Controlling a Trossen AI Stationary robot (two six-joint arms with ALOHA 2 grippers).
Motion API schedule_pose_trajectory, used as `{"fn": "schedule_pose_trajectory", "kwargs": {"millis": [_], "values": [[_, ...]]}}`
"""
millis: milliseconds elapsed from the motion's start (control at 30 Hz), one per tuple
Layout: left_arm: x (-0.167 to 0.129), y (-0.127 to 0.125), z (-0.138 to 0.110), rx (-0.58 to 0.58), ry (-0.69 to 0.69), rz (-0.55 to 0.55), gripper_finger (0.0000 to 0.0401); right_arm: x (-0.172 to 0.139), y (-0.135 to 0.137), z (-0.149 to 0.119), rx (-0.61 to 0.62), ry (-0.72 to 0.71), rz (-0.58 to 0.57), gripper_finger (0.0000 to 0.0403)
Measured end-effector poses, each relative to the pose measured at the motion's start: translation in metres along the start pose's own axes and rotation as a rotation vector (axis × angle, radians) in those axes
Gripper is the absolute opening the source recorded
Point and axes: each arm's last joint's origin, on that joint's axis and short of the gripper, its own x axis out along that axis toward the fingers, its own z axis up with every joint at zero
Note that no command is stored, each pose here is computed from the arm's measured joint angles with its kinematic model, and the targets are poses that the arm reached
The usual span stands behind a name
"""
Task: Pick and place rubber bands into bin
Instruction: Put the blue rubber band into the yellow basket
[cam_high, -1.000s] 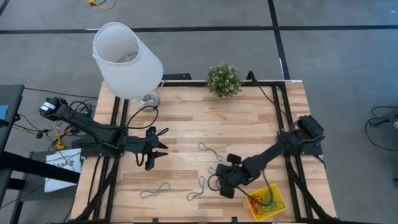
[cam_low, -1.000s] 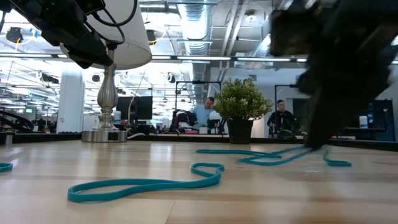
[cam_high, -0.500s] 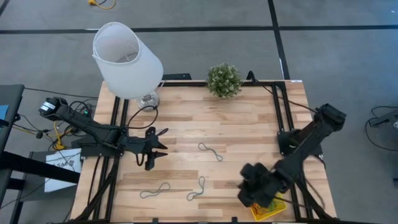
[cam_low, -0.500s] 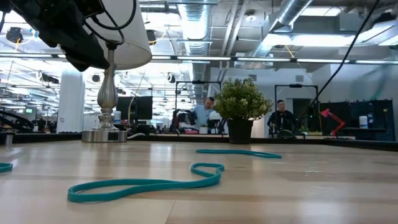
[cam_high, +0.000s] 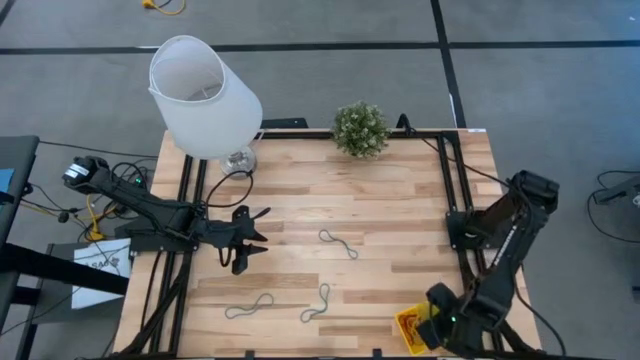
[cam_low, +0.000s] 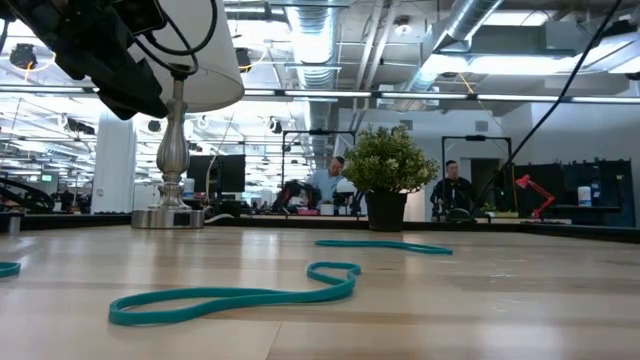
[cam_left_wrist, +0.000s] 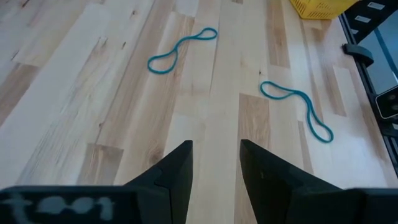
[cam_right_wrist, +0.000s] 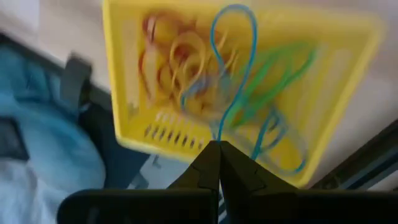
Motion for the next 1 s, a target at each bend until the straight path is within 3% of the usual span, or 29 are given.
{"fn": "schedule_pose_trajectory", "kwargs": {"millis": [133,300,667,800,1000], "values": [[0.000,0.000,0.000,0.000,-0.001,0.001,0.0121,0.009,-0.002,-0.013,-0.035,0.017,0.007,0.0000],[0.000,0.000,0.000,0.000,-0.002,0.000,0.0121,0.024,-0.007,-0.012,-0.045,-0.026,-0.090,0.0002],[0.000,0.000,0.000,-0.001,-0.002,-0.001,0.0121,0.030,0.003,0.017,-0.057,-0.011,-0.204,0.0067],[0.000,0.000,0.000,-0.001,-0.001,-0.001,0.0121,0.021,0.009,0.029,-0.086,-0.001,-0.176,0.0075],[0.000,0.000,0.000,0.000,-0.001,-0.001,0.0121,-0.010,0.015,0.042,-0.150,0.019,-0.024,0.0077]]}}
